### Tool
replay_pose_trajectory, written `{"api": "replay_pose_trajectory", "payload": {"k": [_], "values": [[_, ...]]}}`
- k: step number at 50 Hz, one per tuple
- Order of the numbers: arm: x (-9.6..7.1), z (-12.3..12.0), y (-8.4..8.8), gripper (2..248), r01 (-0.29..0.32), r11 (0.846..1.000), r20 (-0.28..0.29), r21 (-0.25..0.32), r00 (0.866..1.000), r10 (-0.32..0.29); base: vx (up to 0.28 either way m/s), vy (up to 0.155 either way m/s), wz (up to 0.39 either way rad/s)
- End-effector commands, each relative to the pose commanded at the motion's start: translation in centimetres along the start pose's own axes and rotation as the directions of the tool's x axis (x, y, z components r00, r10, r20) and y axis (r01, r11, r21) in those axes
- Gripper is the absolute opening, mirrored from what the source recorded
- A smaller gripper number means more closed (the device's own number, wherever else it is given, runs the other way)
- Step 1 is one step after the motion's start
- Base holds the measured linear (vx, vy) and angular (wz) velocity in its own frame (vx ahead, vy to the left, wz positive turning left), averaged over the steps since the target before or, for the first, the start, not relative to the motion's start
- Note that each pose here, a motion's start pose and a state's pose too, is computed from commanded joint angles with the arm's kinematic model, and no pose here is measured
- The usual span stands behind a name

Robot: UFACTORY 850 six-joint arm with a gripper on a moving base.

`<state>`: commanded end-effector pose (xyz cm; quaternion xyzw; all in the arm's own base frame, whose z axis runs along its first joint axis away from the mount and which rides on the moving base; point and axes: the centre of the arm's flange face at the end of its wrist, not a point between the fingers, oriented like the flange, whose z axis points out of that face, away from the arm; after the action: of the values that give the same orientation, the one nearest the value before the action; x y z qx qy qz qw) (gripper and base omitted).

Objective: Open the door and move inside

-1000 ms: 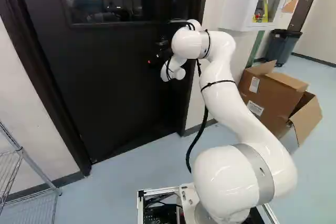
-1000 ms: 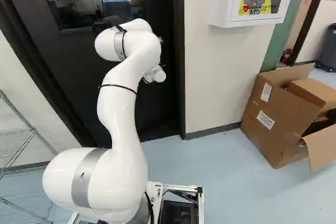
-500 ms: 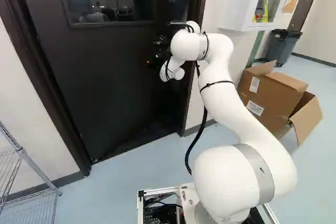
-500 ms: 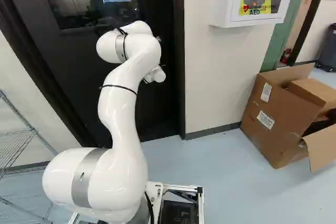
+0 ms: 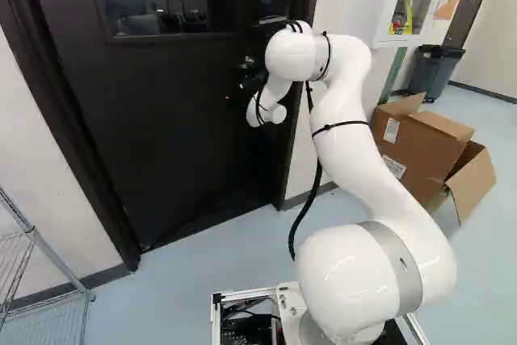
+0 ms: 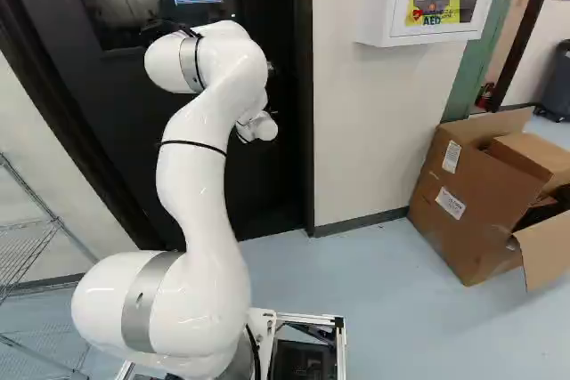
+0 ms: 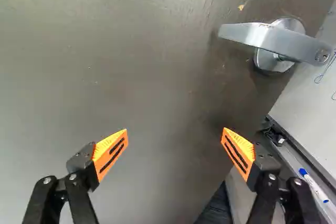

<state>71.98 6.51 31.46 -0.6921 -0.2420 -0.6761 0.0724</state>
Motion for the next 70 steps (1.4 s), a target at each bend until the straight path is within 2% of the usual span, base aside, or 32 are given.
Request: {"api": "replay_pose_trajectory", "payload": {"k": [36,70], "values": [[1.6,-6.6,-2.4,247,-0.053,0.998,0.082,-0.022,0.995,0.054,0.0,0.0,0.0],[2.5,-13.2,-4.0,247,-0.102,0.992,0.159,-0.078,0.981,0.114,0.0,0.0,0.0]]}}
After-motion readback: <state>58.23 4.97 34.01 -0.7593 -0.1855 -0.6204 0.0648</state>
